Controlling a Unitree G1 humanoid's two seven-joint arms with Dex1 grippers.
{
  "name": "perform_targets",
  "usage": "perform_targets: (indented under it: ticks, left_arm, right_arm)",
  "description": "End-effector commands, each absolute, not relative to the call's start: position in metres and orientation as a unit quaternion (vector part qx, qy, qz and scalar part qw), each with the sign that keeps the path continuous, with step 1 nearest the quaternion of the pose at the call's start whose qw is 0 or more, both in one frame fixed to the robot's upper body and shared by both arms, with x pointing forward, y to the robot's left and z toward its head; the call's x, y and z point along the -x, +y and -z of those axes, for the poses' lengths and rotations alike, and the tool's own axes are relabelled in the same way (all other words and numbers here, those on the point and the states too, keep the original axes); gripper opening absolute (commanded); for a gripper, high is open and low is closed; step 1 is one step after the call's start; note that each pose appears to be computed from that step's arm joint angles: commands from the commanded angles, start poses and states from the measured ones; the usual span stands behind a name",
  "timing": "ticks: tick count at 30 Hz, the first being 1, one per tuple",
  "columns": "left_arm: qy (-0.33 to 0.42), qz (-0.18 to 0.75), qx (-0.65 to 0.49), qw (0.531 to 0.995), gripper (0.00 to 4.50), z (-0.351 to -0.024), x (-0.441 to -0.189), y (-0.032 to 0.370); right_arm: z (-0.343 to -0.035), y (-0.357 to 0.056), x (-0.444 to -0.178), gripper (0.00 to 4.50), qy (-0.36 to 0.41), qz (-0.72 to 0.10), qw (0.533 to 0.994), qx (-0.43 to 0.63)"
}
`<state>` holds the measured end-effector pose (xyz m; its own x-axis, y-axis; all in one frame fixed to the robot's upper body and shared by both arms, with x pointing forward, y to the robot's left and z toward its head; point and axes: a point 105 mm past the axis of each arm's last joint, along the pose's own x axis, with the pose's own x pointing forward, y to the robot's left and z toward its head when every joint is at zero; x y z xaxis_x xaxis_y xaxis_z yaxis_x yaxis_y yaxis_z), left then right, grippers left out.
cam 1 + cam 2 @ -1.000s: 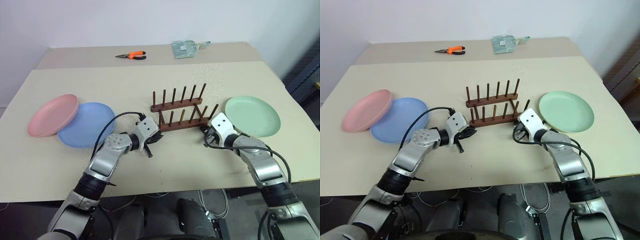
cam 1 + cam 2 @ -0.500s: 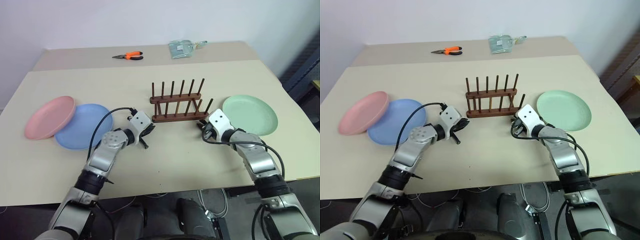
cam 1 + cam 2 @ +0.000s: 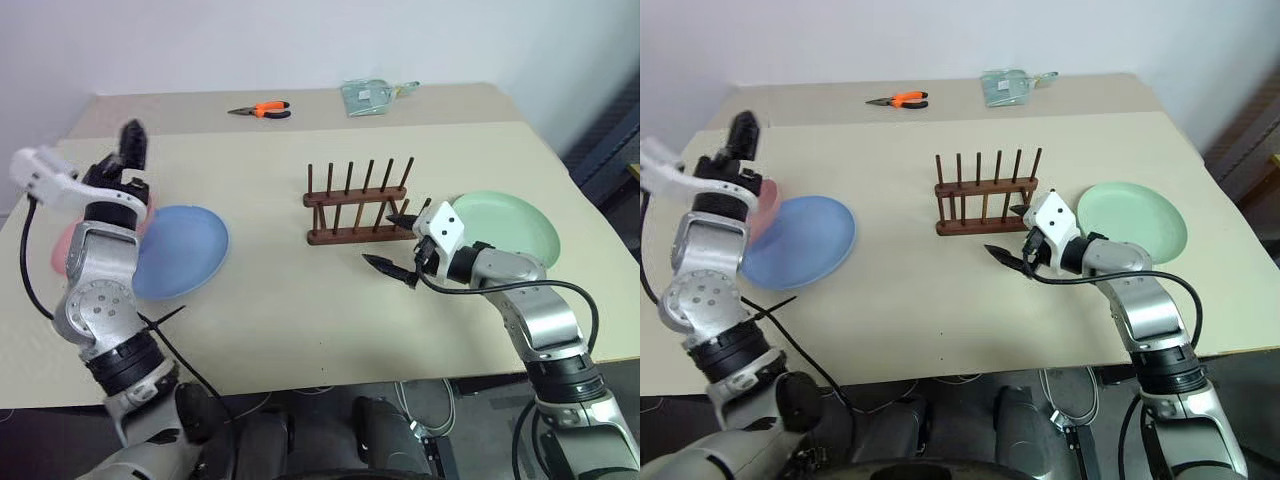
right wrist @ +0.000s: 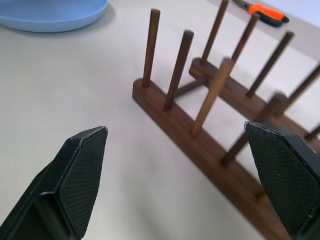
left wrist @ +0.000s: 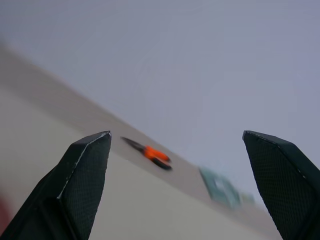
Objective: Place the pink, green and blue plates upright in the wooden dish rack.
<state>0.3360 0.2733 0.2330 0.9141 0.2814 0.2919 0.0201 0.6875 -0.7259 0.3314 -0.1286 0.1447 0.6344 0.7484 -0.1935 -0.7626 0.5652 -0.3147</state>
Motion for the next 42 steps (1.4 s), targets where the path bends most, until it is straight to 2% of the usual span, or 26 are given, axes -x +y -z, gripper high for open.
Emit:
perform_targets:
  ticks: [1,3,6,10,13,18,22,25,28,32,41,42]
  left_arm:
    - [-0.231,-0.258,0.424,0.837,4.44,-0.225,-0.293,0.312]
    - [-0.207,-0.352,0.436,0.802,4.44,-0.200,-0.272,0.325]
    - [-0.180,-0.395,0.423,0.795,4.44,-0.184,-0.254,0.320]
    - [-0.151,-0.367,0.413,0.820,4.44,-0.178,-0.259,0.300]
    - [-0.116,-0.377,0.457,0.797,4.44,-0.159,-0.265,0.298]
    - [-0.100,-0.394,0.513,0.757,4.44,-0.148,-0.271,0.311]
    - [-0.093,-0.387,0.533,0.747,4.44,-0.148,-0.280,0.321]
    - [-0.079,-0.380,0.531,0.753,3.65,-0.146,-0.287,0.326]
    - [-0.079,-0.351,0.536,0.764,2.14,-0.151,-0.298,0.330]
    - [-0.053,-0.336,0.560,0.755,0.15,-0.144,-0.307,0.334]
    - [-0.081,-0.308,0.560,0.764,0.07,-0.154,-0.309,0.336]
    - [-0.089,-0.305,0.560,0.765,0.29,-0.156,-0.309,0.335]
  right_arm:
    - [-0.150,-0.124,-0.335,4.50,0.002,-0.436,0.878,0.196]
    - [-0.149,-0.124,-0.336,4.50,0.004,-0.440,0.876,0.196]
    - [-0.144,-0.123,-0.339,4.50,0.009,-0.446,0.873,0.198]
    - [-0.141,-0.119,-0.342,4.50,0.010,-0.454,0.869,0.197]
    - [-0.141,-0.116,-0.344,4.50,0.006,-0.455,0.869,0.195]
    - [-0.138,-0.115,-0.343,4.50,0.004,-0.452,0.871,0.194]
    - [-0.135,-0.123,-0.340,4.50,0.006,-0.432,0.881,0.194]
    - [-0.133,-0.125,-0.339,4.50,0.008,-0.426,0.884,0.194]
    - [-0.132,-0.127,-0.336,4.50,0.009,-0.420,0.886,0.195]
    - [-0.133,-0.130,-0.337,4.50,0.005,-0.409,0.891,0.195]
    - [-0.134,-0.132,-0.339,4.50,0.002,-0.404,0.893,0.198]
    - [-0.133,-0.131,-0.340,4.50,0.003,-0.405,0.893,0.198]
